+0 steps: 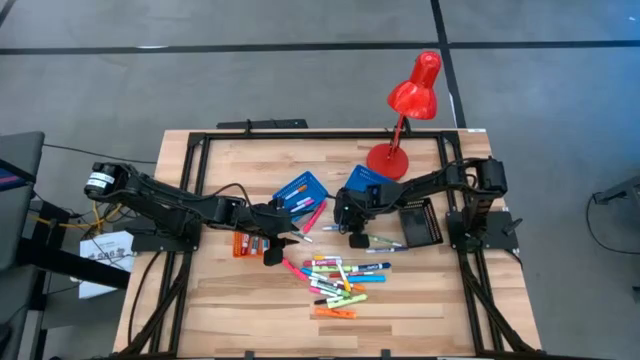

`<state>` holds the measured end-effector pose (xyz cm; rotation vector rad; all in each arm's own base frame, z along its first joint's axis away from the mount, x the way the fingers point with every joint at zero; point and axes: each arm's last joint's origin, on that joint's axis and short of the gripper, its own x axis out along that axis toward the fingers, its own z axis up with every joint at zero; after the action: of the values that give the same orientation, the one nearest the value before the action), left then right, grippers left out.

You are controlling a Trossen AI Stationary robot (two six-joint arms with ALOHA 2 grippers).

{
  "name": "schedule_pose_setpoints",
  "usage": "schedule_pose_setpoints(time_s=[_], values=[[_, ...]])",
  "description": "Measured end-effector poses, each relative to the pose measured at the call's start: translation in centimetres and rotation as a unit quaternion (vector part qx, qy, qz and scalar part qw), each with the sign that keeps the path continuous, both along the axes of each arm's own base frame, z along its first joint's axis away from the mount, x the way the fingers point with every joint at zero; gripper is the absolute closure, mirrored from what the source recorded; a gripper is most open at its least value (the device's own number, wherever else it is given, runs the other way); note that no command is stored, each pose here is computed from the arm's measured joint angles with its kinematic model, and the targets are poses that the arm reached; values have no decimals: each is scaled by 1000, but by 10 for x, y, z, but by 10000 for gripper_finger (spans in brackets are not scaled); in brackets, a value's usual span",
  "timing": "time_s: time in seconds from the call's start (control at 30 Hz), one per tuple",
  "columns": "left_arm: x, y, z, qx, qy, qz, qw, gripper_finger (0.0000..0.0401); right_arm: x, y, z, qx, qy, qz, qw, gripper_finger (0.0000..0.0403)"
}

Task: Pick & Place Markers
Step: Put the small light blue marker pen into the black bin

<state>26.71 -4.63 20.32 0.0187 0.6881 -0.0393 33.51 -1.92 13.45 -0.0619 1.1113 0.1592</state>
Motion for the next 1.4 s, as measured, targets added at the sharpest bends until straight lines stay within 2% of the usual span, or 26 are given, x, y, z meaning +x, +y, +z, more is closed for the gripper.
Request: schedule_pose_setpoints(time_s=[0.2,0.37,0.5,0.7,1.0,1.17,1.27,1.4], values=[[0,0,0,0,0,0,1000,238,-2,13,40,23,-10,-28,999,354],[0,0,0,0,-1,0,1000,238,-22,25,70,13,1,-56,998,377],[0,0,0,0,-1,0,1000,238,-49,31,92,-27,30,-140,989,386],[-2,0,-4,-2,5,2,1000,238,-87,41,112,-109,49,-293,949,361],[-11,2,-21,3,30,2,1000,238,-117,57,116,-122,92,-403,902,388],[-12,2,-23,5,27,0,1000,238,-120,67,114,-125,84,-420,895,364],[-11,2,-22,5,21,-1,1000,238,-125,73,102,-127,84,-427,891,365],[-10,2,-20,4,11,-1,1000,238,-144,77,75,-122,112,-452,877,384]])
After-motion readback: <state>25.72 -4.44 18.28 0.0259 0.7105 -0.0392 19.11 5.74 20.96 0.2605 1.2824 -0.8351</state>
